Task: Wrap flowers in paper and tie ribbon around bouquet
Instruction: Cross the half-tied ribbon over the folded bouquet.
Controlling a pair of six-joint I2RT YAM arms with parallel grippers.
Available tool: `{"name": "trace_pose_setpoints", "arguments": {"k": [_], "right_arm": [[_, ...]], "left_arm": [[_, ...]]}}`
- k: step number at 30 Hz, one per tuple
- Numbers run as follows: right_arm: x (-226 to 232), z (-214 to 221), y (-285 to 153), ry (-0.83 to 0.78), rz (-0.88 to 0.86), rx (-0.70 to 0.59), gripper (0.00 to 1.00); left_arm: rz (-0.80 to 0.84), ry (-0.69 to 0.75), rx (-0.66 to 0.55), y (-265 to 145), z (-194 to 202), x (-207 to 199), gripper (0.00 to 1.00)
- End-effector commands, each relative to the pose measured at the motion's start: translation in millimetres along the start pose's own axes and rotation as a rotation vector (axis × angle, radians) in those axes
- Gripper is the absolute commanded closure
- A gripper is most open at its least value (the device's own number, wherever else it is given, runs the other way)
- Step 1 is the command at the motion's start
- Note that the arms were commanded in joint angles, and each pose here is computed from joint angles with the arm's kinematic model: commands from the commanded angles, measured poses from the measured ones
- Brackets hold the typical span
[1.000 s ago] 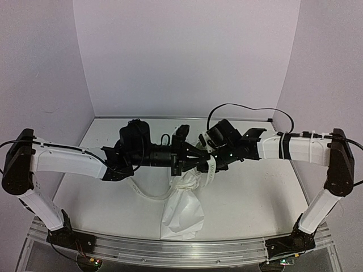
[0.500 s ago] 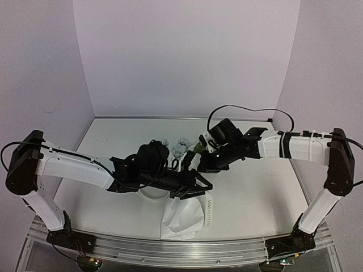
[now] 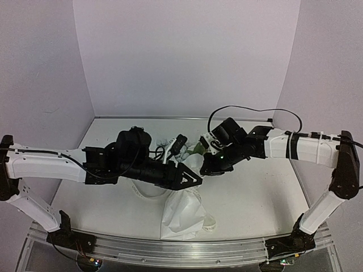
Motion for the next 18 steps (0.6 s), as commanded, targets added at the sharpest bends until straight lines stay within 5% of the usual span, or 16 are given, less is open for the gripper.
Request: {"name": "trace_pose_setpoints", "arguments": {"k": [1, 10, 18], "right_arm": [[17.0, -0.7, -19.6, -0.064, -0.039, -0.026, 1.00], [29.9, 1.9, -19.6, -0.112, -0.057, -0.027, 1.00], [41.8, -2.8, -21.4, -0.120, -0.118, -0.023, 1.00]], "left_arm": [[-0.139, 0.239, -0.048, -31.1, -13.7, 5.4, 0.43], [-0.173, 0.438, 0.017, -30.6, -38.6, 58.2, 0.48], [-0.181, 0.448, 0.088, 5.5, -54.2, 93.6, 0.47]]}}
Point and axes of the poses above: each gripper's point midway between its finger pads, its own y axis out along the fingers, its own x axis along the line the jaws close on, z = x × y, the point moved 8 cm from there along -y, back along the fingers, and after that the axes turned 3 degrees about y, right-handed, at the moved point
